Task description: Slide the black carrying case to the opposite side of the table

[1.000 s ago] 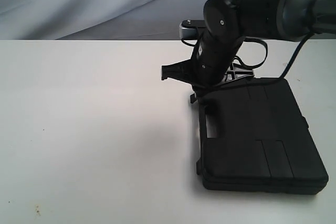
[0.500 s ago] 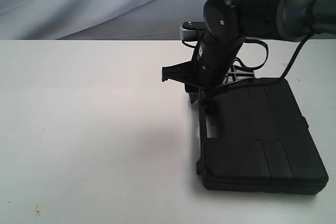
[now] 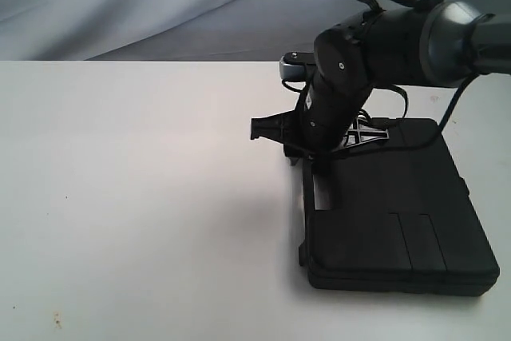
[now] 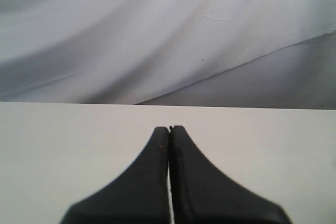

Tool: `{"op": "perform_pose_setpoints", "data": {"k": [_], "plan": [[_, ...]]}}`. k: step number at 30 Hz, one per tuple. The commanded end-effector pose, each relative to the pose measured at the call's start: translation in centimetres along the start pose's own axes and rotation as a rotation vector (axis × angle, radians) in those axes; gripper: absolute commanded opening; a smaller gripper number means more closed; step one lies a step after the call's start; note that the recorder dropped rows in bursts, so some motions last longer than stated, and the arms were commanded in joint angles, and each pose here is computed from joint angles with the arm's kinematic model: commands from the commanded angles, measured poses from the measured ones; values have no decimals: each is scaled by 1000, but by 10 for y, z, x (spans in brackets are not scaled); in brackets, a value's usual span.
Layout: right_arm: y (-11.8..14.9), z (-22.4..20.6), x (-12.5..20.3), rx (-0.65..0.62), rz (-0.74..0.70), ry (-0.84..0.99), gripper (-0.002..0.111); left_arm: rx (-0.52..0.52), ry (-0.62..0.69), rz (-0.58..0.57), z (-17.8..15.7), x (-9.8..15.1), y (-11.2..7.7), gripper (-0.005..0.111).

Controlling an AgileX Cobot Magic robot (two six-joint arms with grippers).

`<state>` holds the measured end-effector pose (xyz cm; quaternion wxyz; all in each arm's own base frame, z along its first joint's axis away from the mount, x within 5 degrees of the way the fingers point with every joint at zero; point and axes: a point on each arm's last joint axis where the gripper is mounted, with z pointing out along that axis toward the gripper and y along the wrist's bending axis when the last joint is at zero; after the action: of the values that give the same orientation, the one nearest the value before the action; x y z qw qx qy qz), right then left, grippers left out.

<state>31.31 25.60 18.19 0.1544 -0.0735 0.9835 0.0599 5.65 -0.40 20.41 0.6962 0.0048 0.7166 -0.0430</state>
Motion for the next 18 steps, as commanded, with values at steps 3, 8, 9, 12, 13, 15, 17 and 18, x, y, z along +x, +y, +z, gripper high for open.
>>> {"op": "perform_pose_setpoints", "data": {"k": [3,8,9,12,13,15,17,18], "plan": [[-4,18,2,33,-5,27,36,-2,-6,-9,0,1,0,0],[-5,33,6,55,-10,65,36,-2,-6,-9,0,1,0,0],[-5,35,7,60,-11,72,35,-2,-6,-9,0,1,0,0],[-6,41,10,69,-9,91,33,-2,-6,-9,0,1,0,0],[-6,43,10,71,-10,95,33,-2,-6,-9,0,1,0,0],[-6,44,10,71,-8,98,33,-2,-6,-9,0,1,0,0],[-6,44,11,69,-5,99,33,-2,-6,-9,0,1,0,0],[-6,45,11,69,-4,101,33,-2,-6,-9,0,1,0,0]]}}
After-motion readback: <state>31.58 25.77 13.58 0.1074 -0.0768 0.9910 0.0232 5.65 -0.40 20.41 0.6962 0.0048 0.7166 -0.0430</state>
